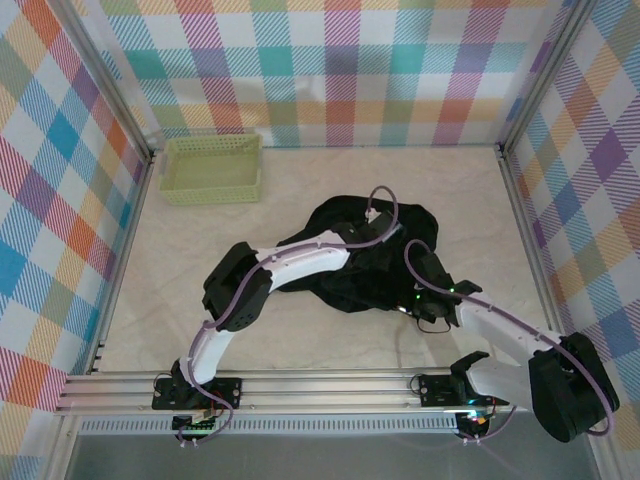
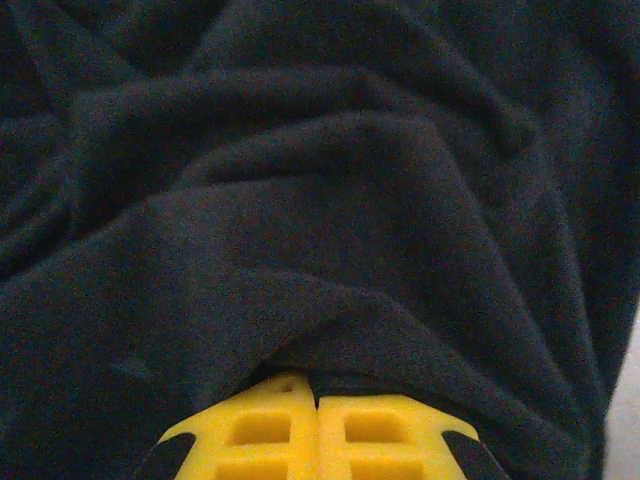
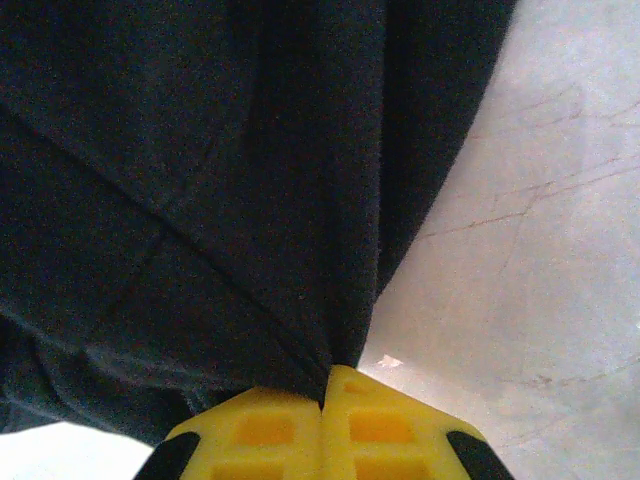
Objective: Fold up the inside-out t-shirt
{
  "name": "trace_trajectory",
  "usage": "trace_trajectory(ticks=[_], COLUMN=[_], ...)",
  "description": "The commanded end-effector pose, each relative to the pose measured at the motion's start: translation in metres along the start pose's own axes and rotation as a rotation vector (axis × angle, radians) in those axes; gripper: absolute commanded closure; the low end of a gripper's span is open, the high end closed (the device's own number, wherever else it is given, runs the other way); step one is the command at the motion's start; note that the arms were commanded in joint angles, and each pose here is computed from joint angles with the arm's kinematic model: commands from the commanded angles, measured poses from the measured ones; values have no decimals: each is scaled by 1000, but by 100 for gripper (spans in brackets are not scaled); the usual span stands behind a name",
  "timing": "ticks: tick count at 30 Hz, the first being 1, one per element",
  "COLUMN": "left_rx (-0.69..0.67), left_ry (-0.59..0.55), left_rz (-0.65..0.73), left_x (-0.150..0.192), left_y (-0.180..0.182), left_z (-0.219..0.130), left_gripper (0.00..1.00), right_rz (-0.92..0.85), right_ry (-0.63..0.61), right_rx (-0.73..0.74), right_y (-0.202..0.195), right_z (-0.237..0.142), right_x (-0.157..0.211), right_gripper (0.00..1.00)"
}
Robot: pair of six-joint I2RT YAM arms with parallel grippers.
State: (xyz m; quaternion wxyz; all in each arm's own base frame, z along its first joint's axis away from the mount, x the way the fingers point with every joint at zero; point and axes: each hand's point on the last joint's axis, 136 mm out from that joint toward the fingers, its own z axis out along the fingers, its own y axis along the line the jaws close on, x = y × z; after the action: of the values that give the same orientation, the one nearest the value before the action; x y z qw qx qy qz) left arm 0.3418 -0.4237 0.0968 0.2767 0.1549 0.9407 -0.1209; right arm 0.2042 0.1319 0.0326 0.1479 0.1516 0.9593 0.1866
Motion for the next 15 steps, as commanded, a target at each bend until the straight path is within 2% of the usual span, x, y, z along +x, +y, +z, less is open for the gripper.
trace_trajectory(ticks=[1,10,13,15], left_rx=[69,77,114,125], left_ry=[-172,-167,-126,-107], left_rz=[-43,-67,-46,-32], left_x=[-66,-78,-72,-68], left_y=[-6,1,-9,-15], left_z=[-60,-60,-55,-51], left_gripper=[100,100,100,100], right_rz=[20,6,-46,-92], right_ry=[44,5,-48,-111], right_rx=[28,37,45,65], right_y=[-11,-15,-8,-1], right_z=[-1,-15,-31,-46], right_x=[19,20,5,-12], right_gripper=[100,100,75,64])
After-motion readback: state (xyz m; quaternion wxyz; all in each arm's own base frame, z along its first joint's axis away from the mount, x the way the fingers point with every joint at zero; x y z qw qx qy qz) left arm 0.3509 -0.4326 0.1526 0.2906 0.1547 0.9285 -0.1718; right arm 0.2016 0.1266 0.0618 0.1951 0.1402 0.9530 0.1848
